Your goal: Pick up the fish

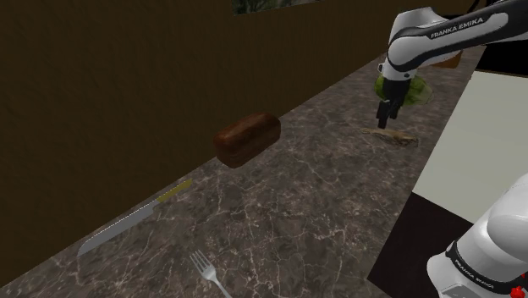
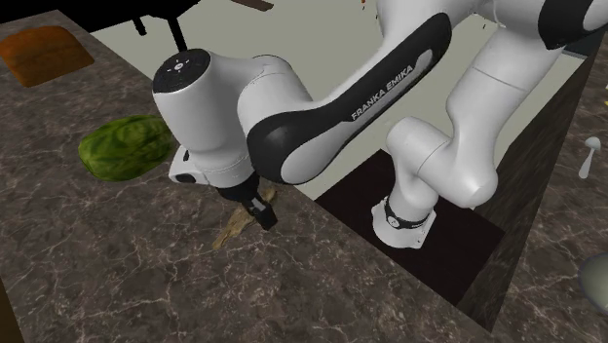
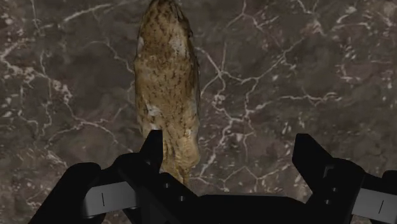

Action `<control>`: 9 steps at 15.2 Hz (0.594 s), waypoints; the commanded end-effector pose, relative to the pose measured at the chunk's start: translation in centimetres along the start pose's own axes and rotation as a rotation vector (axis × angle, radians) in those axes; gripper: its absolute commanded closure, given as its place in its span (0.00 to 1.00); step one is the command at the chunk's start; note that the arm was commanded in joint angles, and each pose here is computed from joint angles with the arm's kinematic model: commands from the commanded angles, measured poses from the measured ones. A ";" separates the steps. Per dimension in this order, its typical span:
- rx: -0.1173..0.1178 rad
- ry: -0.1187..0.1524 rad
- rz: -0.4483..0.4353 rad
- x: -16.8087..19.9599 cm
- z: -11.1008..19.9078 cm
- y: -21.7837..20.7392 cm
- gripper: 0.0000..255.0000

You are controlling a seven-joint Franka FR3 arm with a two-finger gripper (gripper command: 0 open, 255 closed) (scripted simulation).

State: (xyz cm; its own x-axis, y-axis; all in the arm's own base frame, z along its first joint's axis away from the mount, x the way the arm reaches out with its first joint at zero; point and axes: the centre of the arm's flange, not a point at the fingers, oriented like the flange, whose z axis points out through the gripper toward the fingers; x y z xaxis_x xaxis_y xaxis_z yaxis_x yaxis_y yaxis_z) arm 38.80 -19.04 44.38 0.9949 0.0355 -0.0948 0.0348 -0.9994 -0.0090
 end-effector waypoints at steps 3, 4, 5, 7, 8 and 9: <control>-0.019 -0.020 -0.003 1.0 2.7 4.0 0.00; -0.021 -0.022 -0.003 1.2 3.0 4.5 0.00; -0.021 -0.022 -0.003 1.2 3.5 4.5 0.00; -0.021 -0.022 -0.003 1.3 4.5 4.5 0.00; -0.021 -0.022 -0.003 1.4 5.1 4.5 0.00; -0.021 -0.022 -0.003 1.4 5.6 4.5 0.00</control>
State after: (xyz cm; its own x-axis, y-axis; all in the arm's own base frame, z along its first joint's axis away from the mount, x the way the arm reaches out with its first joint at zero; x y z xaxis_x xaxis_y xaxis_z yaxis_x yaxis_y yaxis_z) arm 39.91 -23.38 39.10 0.9924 0.0384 -0.1170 0.0400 -0.9991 0.0110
